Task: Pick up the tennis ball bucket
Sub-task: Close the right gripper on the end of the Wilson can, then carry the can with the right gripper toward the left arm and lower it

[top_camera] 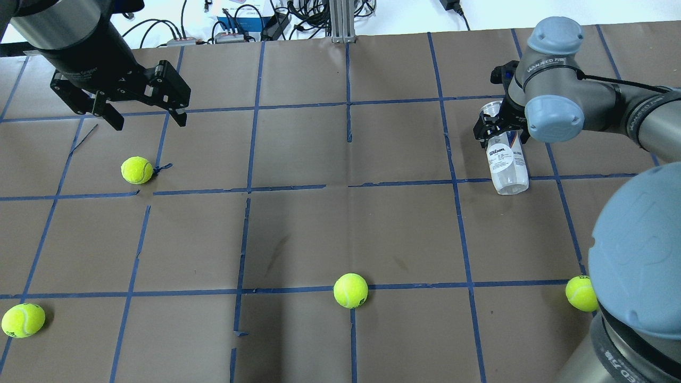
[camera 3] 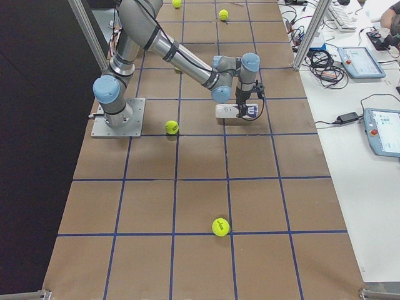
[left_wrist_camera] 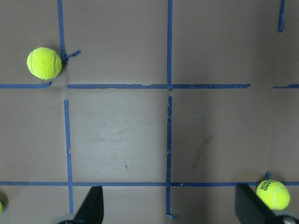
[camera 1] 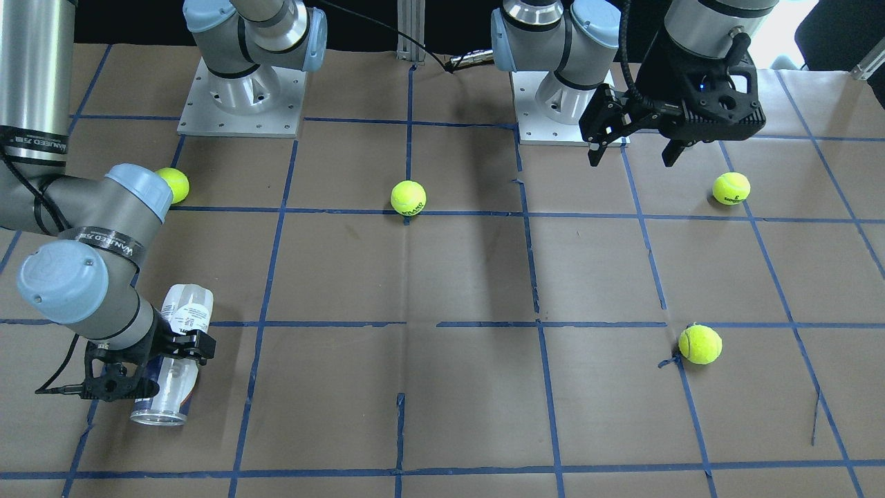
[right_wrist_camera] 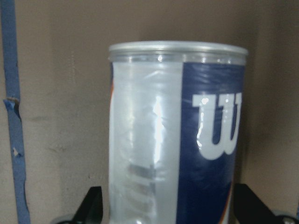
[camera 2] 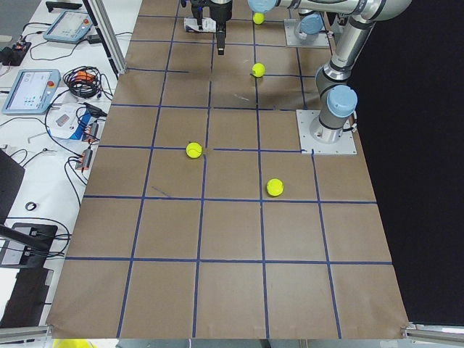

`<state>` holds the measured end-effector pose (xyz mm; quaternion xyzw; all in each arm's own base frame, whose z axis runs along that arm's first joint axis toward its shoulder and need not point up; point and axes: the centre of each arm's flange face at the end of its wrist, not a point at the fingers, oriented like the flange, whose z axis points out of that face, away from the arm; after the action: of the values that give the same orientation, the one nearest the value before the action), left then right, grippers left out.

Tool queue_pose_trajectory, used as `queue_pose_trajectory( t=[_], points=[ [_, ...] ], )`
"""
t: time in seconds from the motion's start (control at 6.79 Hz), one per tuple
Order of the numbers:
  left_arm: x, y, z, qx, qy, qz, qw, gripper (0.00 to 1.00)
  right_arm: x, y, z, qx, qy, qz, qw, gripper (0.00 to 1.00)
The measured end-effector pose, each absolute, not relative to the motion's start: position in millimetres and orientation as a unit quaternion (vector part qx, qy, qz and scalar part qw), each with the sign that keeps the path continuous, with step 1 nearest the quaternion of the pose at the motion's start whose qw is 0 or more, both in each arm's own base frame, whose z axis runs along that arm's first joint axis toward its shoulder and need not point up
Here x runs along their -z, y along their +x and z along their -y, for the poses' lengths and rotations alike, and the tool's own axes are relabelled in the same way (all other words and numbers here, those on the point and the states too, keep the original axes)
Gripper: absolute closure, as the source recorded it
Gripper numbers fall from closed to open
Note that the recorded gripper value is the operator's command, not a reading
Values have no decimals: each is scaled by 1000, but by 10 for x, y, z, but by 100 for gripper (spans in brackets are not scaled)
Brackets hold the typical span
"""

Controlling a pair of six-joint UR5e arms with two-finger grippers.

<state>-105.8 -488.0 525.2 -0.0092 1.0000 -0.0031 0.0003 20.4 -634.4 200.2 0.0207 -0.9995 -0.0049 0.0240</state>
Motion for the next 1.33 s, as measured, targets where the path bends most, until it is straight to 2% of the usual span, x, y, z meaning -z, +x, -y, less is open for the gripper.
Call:
queue_pose_trajectory(
  t=[0.15,0.74,1.03,1.33],
  points=[
    [-5254,-1058,4880,3,-9,-1000,0,0,-1984,206,6342,6,20,1000,21,42],
    [-5255,-1060,4880,4,-9,-1000,0,0,-2160,265,6393,-1,62,998,18,43],
    [-5256,-1064,4880,4,-9,-1000,0,0,-2441,756,6510,-15,163,986,23,39],
    [-5261,-1056,4883,5,-12,-1000,-1,0,-2911,1895,6568,-54,327,943,30,38]
  ],
)
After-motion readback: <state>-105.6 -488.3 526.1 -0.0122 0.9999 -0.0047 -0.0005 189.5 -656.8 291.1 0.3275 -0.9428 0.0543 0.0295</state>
